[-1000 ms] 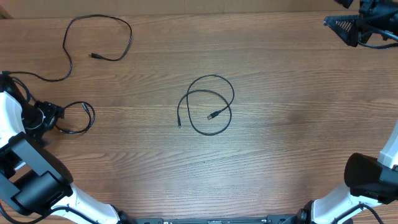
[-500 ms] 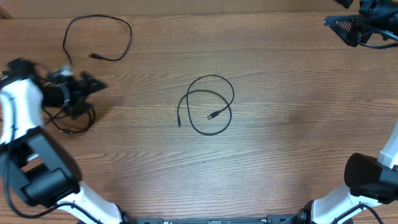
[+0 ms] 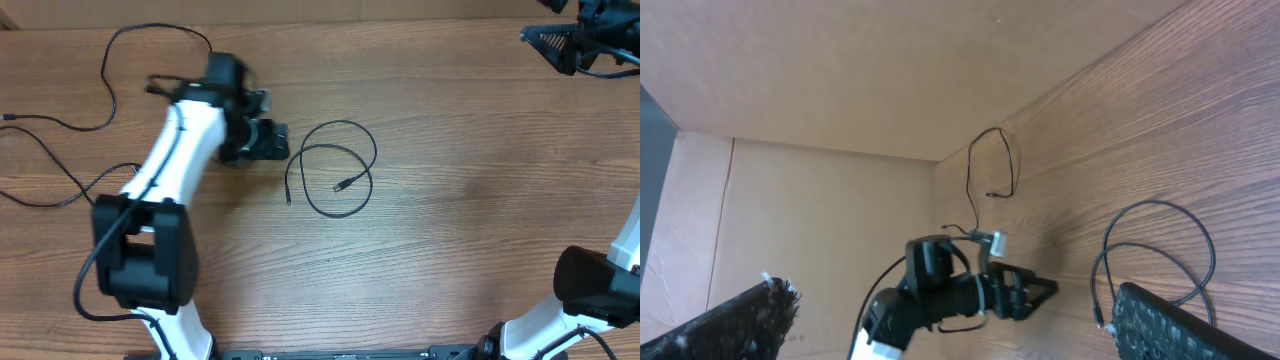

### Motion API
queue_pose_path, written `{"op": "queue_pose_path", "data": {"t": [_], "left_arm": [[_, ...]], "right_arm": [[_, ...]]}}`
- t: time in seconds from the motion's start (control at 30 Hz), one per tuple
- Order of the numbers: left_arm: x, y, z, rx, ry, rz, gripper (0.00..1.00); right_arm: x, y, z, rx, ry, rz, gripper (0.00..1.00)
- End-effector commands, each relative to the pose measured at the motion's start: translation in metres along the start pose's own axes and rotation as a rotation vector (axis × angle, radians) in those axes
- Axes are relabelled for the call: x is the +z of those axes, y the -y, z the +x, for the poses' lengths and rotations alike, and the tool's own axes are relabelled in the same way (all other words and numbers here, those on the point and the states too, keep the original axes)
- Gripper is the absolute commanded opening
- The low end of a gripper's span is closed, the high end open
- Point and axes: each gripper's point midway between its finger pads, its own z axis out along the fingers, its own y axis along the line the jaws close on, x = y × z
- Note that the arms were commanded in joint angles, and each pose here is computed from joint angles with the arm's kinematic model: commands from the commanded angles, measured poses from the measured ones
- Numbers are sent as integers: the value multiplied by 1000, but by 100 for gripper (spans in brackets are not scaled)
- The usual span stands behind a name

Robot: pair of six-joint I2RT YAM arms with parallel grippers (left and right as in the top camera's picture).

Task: Untangle cables
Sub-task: 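Move the left gripper right onto the central black cable loop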

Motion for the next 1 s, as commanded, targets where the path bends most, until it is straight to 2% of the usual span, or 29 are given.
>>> {"op": "queue_pose_path", "data": {"t": [0.0, 0.27, 0.4, 0.53, 0.67, 0.87, 0.97], "left_arm": [[18, 4, -7, 56, 11, -136, 88], [76, 41, -19, 140, 45, -145, 88], [91, 34, -31, 155, 88, -204, 81], [99, 32, -30, 155, 82, -210, 64], [105, 19, -25, 161, 54, -270, 52], [108, 19, -18, 154, 24, -264, 29], [109, 21, -16, 154, 15, -247, 4]], "right_arm": [[-4, -2, -1, -18, 13, 0, 100], [-4, -3, -1, -18, 13, 0, 100], [-4, -2, -1, -18, 13, 0, 100], [-4, -3, -1, -18, 13, 0, 100], [-4, -2, -1, -18, 13, 0, 100], [-4, -2, -1, -18, 13, 0, 100], [-4, -2, -1, -18, 13, 0, 100]]}}
